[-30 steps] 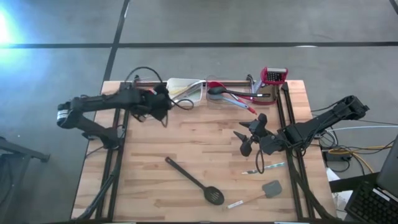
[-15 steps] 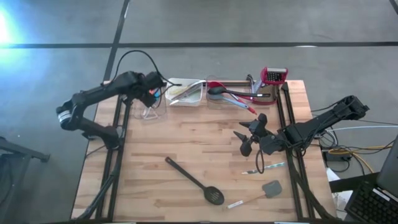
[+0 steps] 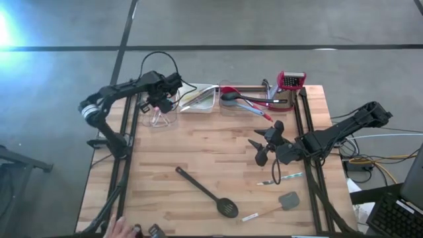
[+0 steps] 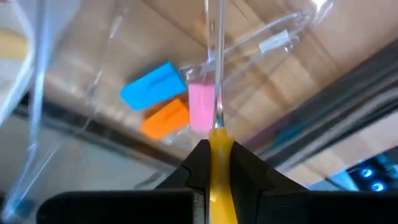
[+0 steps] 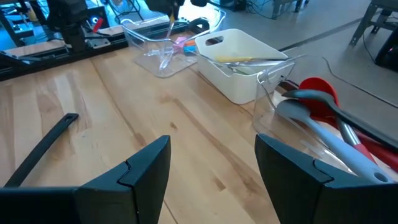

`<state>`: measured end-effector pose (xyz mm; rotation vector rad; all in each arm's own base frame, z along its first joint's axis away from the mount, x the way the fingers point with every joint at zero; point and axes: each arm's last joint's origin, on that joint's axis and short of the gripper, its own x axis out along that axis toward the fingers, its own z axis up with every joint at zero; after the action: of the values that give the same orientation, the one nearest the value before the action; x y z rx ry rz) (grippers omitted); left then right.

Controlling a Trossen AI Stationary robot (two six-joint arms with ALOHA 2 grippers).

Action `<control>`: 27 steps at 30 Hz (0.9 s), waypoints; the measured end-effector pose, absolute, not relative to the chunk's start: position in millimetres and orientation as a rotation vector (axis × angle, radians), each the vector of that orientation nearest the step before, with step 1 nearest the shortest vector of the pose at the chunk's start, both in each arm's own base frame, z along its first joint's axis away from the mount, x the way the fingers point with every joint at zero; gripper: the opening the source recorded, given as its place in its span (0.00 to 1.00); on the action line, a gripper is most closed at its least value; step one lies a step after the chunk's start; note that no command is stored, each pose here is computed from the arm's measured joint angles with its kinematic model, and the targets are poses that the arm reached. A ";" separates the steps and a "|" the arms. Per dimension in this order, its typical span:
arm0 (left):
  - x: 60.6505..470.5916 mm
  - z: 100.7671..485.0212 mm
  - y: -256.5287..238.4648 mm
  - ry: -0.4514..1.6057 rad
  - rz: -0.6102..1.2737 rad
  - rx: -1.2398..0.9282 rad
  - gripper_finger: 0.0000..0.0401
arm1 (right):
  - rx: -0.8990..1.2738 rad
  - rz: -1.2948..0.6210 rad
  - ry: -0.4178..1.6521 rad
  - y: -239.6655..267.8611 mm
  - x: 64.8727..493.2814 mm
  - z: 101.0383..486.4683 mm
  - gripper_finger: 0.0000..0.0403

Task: Pick & Place Kitchen Items
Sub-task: Put the yellow spatula into the left transparent bin

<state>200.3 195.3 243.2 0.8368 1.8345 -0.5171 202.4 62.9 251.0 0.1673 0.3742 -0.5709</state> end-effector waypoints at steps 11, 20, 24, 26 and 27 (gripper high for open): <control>199.6 196.3 224.8 1.886 -0.628 0.650 0.09 | 0.148 -0.576 0.398 62.2 200.9 248.7 0.56; 200.0 188.1 234.8 1.906 -0.551 0.632 0.29 | 0.146 -0.576 0.402 62.1 200.7 248.4 0.56; 198.2 194.6 233.4 1.911 -0.500 0.630 0.35 | 0.145 -0.576 0.402 62.1 200.7 248.4 0.56; 196.7 200.4 232.4 1.922 -0.469 0.646 0.36 | 0.146 -0.577 0.402 62.1 200.7 248.4 0.56; 195.6 203.9 231.8 1.931 -0.452 0.658 0.36 | 0.146 -0.577 0.402 62.1 200.7 248.4 0.56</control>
<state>195.6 231.8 203.9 0.6578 1.9313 -0.4520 200.7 62.1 248.4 0.1463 0.4016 -0.5767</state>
